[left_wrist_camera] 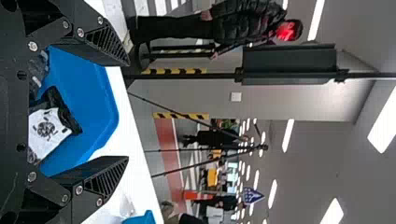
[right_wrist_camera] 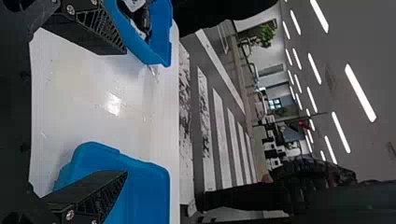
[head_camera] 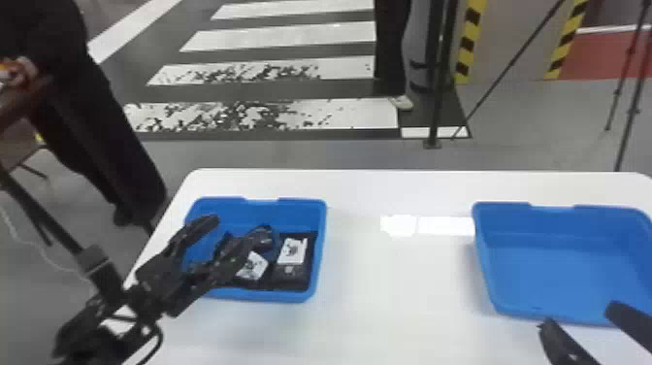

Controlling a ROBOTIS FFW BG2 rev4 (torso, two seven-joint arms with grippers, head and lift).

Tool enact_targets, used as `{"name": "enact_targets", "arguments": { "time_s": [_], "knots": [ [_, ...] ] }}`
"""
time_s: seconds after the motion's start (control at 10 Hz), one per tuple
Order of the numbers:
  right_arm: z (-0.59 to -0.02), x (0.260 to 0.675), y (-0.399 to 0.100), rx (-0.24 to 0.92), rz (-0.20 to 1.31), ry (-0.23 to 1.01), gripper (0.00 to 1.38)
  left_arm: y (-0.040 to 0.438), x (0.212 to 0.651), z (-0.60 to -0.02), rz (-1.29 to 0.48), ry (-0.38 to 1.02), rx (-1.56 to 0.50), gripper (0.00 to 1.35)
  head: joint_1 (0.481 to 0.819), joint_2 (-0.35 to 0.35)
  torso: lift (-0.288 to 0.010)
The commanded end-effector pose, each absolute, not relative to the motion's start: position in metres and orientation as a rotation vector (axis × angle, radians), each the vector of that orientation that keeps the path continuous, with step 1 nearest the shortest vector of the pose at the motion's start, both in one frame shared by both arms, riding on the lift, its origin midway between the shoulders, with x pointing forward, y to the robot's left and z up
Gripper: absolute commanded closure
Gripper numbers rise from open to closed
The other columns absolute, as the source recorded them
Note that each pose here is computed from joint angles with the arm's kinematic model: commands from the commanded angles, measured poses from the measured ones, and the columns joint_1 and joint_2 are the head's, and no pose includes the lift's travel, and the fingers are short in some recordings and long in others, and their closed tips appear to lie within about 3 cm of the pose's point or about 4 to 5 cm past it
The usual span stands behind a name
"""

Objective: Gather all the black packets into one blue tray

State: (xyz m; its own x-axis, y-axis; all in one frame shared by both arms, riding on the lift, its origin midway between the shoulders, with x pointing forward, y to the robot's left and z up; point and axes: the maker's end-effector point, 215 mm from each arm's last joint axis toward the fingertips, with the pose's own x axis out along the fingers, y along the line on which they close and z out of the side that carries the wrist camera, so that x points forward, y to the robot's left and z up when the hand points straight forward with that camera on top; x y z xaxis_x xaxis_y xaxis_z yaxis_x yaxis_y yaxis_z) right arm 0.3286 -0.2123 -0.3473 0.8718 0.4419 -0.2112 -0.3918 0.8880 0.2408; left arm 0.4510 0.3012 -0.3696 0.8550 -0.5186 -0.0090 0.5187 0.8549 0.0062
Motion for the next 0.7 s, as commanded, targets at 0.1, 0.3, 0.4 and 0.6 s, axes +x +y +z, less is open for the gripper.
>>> {"name": "enact_targets", "arguments": {
  "time_s": [0.1,0.3,0.4,0.6],
  "knots": [
    [-0.326,0.314,-0.281,0.112,0.265,0.133,0.11,0.294,0.360,-0.338,-0.476,0.016,-0.020,0.34,0.695,0.119,-0.110],
    [-0.301,0.301,-0.327,0.018,0.147,0.000,0.11,0.288,0.315,-0.335,-0.427,0.075,-0.077,0.35,0.695,0.014,-0.110],
    [-0.310,0.292,-0.346,-0.007,0.103,-0.020,0.11,0.283,0.301,-0.339,-0.416,0.095,-0.095,0.35,0.695,-0.014,-0.110],
    [-0.334,0.276,-0.358,-0.018,0.071,0.006,0.11,0.280,0.279,-0.340,-0.379,0.081,-0.131,0.35,0.695,-0.124,-0.110]
  ]
}}
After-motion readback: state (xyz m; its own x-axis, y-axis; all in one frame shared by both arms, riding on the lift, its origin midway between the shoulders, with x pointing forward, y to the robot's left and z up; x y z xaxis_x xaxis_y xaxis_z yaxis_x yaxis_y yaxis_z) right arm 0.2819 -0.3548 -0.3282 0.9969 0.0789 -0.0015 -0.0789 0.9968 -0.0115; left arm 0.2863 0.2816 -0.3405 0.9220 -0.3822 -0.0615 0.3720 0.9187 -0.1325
